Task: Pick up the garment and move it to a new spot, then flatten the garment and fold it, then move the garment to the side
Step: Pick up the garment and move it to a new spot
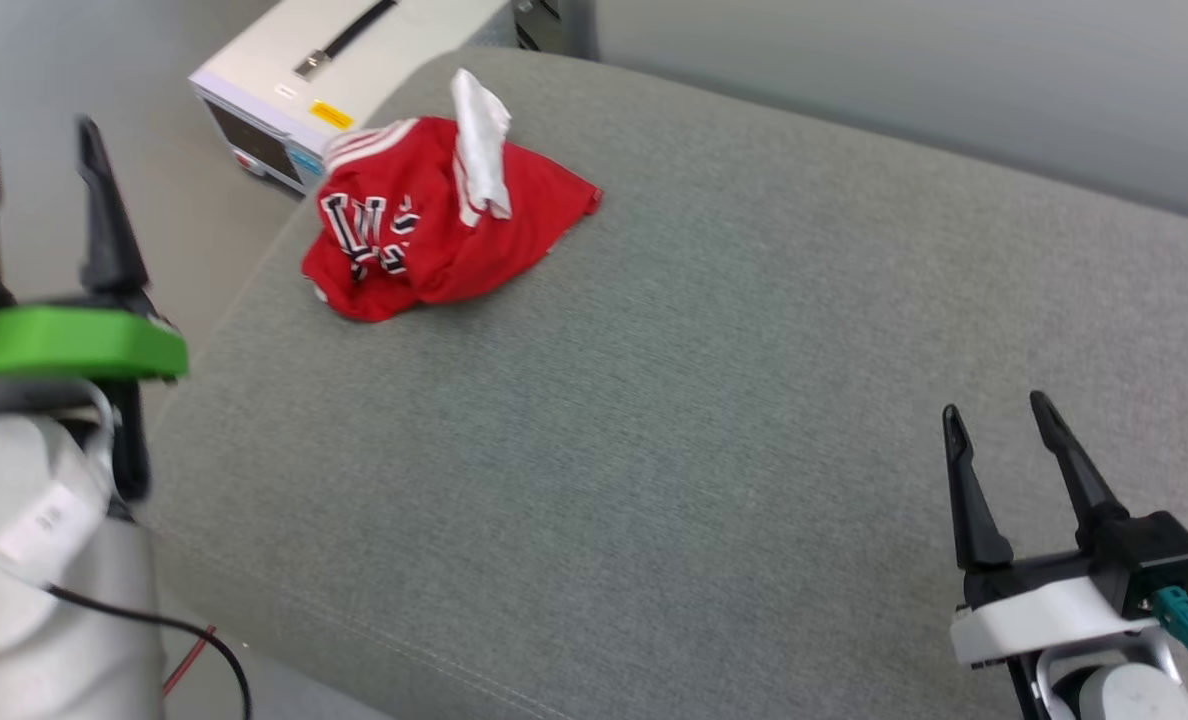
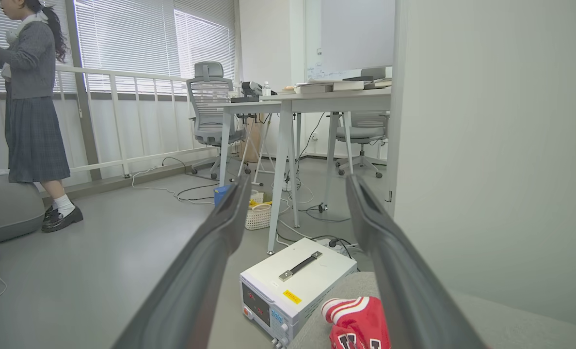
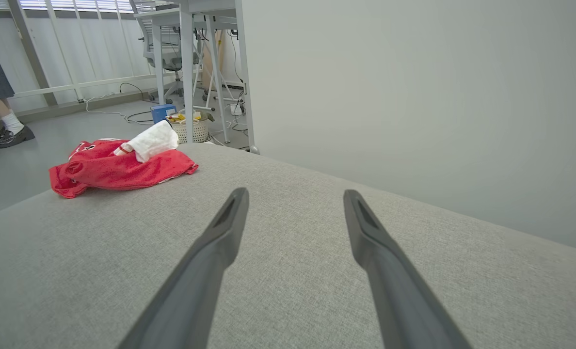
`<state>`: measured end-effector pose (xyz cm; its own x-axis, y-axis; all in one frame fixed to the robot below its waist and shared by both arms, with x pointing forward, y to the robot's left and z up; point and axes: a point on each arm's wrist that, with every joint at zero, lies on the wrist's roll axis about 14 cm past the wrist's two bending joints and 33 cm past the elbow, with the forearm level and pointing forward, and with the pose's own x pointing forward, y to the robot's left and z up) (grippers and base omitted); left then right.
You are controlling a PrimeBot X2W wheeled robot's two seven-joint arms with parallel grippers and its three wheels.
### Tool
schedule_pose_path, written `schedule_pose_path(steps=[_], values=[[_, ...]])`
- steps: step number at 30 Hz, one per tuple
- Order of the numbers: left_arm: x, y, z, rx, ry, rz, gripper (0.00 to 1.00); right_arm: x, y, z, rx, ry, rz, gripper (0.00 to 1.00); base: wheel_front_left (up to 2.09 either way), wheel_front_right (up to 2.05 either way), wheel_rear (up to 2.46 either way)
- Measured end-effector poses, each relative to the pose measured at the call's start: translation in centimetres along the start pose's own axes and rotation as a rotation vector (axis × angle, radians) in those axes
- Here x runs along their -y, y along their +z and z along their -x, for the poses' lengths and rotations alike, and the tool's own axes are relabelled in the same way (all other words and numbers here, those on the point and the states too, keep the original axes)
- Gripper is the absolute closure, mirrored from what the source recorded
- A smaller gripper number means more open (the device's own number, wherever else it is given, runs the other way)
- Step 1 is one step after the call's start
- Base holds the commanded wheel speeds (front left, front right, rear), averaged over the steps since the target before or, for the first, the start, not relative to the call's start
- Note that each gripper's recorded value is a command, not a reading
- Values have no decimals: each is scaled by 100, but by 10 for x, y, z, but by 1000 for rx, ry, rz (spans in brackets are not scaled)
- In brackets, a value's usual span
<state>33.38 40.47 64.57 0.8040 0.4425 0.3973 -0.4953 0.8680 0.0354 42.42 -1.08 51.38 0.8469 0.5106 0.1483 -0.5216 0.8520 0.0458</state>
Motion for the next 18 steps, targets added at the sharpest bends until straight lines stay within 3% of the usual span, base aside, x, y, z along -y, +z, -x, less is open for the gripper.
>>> schedule_pose_path(steps=[5, 9, 18], values=[[21, -3, -55, 9, -56, 8, 0, 20, -4, -5, 7, -44, 21, 0, 0, 0, 0], [56, -13, -94, -9, -168, -20, 0, 38, -11, -8, 4, -84, 34, 0, 0, 0, 0], [126, -86, -138, -357, -354, -35, 0, 74, -24, -11, -2, -161, 55, 0, 0, 0, 0]])
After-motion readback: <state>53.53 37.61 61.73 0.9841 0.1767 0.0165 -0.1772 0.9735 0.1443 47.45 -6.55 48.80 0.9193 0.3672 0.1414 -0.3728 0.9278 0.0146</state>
